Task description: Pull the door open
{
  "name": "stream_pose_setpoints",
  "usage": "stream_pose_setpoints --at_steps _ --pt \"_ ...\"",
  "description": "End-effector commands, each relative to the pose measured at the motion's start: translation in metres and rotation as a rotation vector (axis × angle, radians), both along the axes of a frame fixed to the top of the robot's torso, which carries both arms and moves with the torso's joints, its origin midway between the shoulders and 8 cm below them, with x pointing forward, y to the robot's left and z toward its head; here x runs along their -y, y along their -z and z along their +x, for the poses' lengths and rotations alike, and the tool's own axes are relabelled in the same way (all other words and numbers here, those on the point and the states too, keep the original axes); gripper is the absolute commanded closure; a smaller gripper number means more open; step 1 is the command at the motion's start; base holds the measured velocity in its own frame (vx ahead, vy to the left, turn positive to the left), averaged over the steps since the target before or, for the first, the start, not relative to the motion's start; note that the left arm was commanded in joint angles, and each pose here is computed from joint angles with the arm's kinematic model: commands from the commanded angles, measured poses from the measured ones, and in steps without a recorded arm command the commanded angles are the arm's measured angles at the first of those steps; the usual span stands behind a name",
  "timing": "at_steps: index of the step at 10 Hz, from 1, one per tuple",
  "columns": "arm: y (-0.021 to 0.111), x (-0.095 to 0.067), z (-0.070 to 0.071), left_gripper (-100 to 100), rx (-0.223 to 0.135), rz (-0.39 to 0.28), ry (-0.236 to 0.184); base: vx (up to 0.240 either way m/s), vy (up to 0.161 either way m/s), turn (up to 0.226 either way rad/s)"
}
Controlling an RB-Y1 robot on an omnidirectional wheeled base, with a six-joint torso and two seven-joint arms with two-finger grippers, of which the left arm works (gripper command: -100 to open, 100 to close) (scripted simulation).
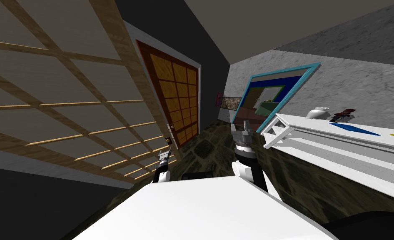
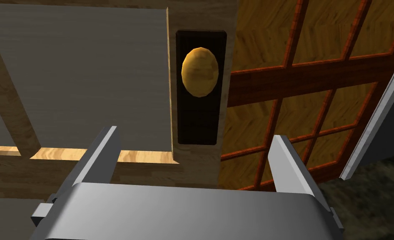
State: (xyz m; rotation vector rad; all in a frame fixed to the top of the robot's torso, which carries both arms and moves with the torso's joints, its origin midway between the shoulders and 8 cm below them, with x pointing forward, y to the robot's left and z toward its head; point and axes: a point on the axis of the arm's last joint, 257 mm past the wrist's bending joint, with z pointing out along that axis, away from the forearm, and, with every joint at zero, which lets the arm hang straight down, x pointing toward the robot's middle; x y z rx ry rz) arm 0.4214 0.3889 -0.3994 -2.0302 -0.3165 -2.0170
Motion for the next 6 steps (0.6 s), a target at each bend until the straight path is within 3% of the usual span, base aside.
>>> stream_pose_setpoints --at_steps 1,5,6 --pt "0.0 -0.012 -0.007 -100 0.003 -0.004 -0.012 0.196 -0.001 -0.104" --pt "0.0 -0.057 -0.03 -100 0.006 -0.004 -0.054 0.216 0.021 -0.098" --pt "-0.002 -0.056 -0.029 -100 0.009 -0.005 -0.053 0.186 0.013 -0.035"
